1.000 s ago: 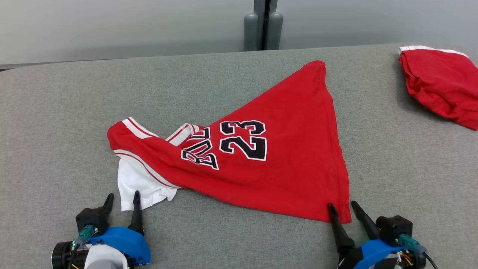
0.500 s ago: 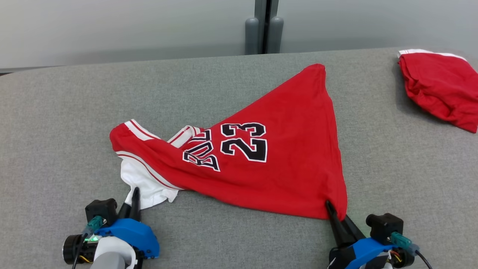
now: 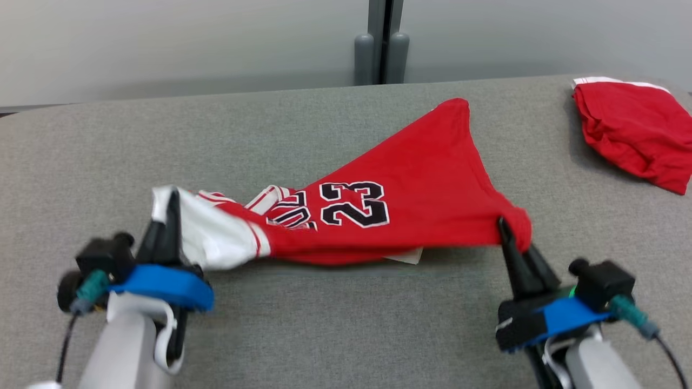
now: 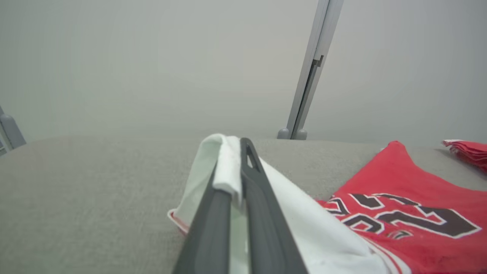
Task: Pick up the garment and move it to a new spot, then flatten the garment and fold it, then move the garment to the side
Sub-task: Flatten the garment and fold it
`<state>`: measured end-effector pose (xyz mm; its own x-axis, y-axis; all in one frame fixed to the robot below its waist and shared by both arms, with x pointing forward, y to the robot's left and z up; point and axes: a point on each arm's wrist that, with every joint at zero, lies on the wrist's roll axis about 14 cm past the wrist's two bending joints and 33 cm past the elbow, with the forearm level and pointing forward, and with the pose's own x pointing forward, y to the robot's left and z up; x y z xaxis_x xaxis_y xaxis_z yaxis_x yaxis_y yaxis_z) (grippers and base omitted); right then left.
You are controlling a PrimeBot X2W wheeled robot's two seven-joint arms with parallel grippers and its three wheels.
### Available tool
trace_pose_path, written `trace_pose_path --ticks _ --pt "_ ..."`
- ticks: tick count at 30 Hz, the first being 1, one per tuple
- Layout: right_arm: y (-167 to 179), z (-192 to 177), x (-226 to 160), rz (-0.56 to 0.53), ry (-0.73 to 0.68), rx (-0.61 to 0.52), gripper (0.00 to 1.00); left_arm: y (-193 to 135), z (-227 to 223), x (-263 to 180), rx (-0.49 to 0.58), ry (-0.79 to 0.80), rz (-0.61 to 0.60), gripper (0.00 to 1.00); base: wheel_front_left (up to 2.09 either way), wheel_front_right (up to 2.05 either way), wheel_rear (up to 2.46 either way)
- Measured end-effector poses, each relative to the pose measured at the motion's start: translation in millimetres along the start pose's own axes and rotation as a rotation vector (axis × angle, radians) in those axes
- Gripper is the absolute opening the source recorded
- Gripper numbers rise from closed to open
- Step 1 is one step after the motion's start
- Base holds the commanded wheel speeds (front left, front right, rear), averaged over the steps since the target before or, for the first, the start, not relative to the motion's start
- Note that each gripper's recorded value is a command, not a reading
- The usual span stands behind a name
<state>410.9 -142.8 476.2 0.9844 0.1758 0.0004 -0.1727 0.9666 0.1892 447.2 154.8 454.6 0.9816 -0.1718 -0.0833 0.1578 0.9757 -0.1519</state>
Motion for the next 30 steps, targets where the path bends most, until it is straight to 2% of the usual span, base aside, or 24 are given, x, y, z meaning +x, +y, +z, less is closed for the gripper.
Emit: trace_pose_path --ticks 9,21,30 --pt "-16 89 72 0.030 -0.211 -0.078 0.00 -20 100 80 0.053 -0.218 -0.105 0.00 0.00 0.00 0.00" --pt "-37 181 191 0.047 -0.344 -0.122 0.00 -31 201 185 0.100 -0.389 -0.174 0.00 0.00 0.00 0.00" --pt "-42 243 257 0.044 -0.435 -0.117 0.00 -44 281 222 0.179 -0.555 -0.204 0.00 0.00 0.00 0.00"
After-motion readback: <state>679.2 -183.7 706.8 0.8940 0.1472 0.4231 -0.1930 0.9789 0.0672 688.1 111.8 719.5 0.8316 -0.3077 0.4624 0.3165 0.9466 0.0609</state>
